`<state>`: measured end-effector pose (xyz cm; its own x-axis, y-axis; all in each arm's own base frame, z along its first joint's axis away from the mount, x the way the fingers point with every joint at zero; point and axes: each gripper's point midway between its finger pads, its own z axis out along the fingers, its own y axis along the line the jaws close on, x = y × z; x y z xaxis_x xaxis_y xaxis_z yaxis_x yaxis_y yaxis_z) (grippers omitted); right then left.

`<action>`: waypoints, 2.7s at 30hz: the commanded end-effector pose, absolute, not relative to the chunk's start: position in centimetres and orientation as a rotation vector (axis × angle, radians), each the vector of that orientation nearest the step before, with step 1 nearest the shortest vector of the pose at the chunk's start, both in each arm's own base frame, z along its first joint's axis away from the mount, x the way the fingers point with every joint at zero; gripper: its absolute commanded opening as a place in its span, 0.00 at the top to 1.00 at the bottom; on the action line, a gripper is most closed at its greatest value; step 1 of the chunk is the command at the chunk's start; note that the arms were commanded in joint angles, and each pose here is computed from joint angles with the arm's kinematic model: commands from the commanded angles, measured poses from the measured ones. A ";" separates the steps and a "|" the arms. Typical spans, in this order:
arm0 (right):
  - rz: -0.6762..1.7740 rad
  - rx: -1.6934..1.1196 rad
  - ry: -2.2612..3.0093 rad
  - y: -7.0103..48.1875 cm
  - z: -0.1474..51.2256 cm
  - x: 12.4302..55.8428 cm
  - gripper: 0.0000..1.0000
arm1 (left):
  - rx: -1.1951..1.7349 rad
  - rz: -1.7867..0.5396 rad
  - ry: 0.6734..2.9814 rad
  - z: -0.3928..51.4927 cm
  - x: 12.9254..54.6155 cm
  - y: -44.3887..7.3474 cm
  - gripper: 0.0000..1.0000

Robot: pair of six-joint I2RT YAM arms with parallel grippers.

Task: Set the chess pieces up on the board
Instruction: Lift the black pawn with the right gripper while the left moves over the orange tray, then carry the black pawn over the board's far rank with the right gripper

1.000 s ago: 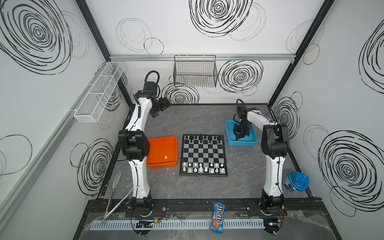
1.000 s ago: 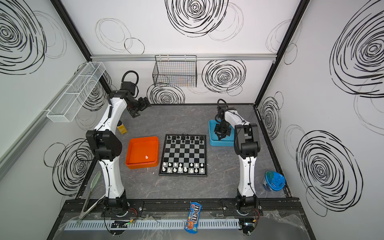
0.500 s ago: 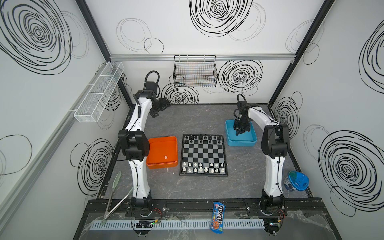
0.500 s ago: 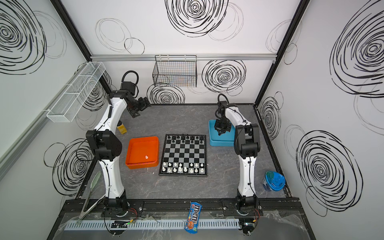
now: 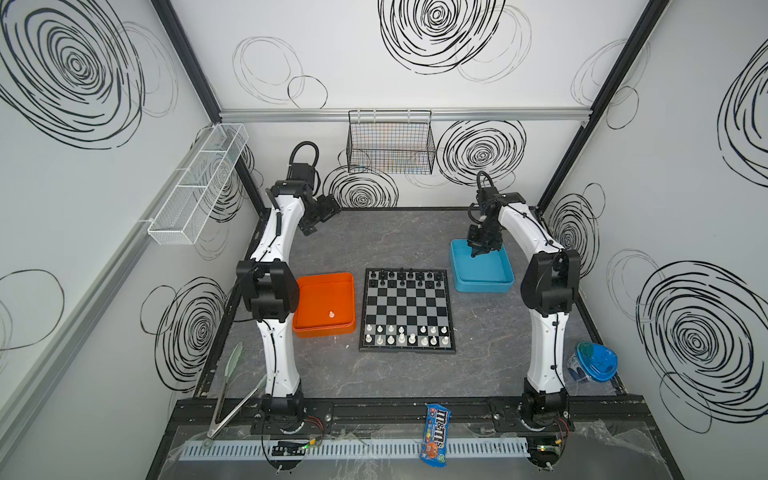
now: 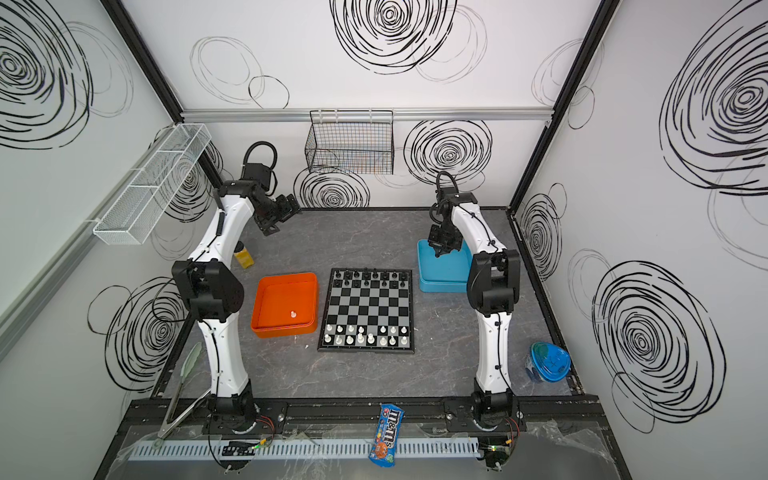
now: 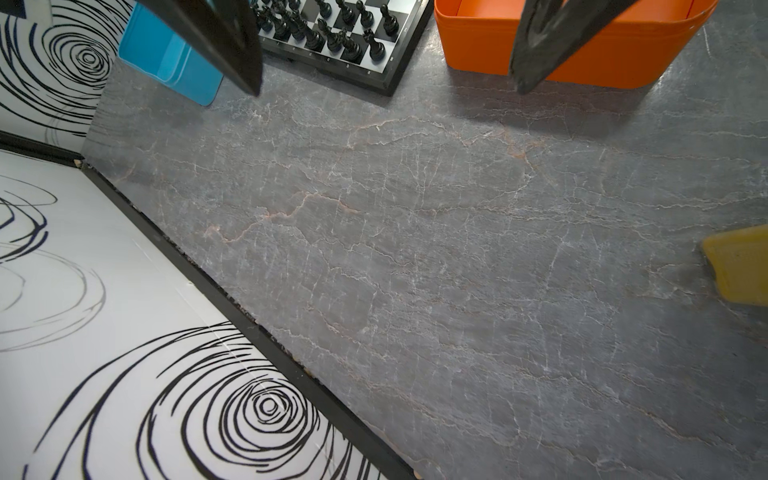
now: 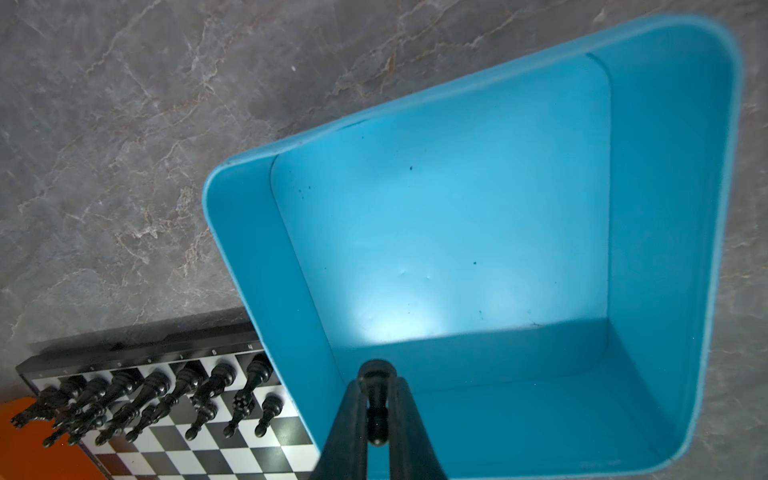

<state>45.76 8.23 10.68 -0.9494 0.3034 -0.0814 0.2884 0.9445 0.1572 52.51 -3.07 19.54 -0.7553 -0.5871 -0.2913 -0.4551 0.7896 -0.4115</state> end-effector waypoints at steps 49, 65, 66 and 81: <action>0.325 -0.217 2.839 23.3 12.7 38.6 0.85 | -0.184 -0.191 2.487 19.4 38.0 -9.4 0.04; 0.341 -0.319 2.844 28.3 10.6 38.2 0.85 | -0.154 -0.187 2.511 17.5 37.2 -9.4 0.04; 0.340 -0.321 2.848 28.4 10.3 38.2 0.85 | -0.151 -0.189 2.513 17.4 37.1 -9.4 0.04; 0.315 -0.321 2.888 29.3 7.3 38.6 0.83 | -0.140 -0.180 2.523 17.0 37.1 -9.1 0.04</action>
<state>37.95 28.89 7.30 -0.9553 -0.1954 -0.2220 -0.2404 0.9503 0.1980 36.88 -9.19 16.33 -0.8321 -0.1444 -0.5355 -0.0738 0.9858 -0.1511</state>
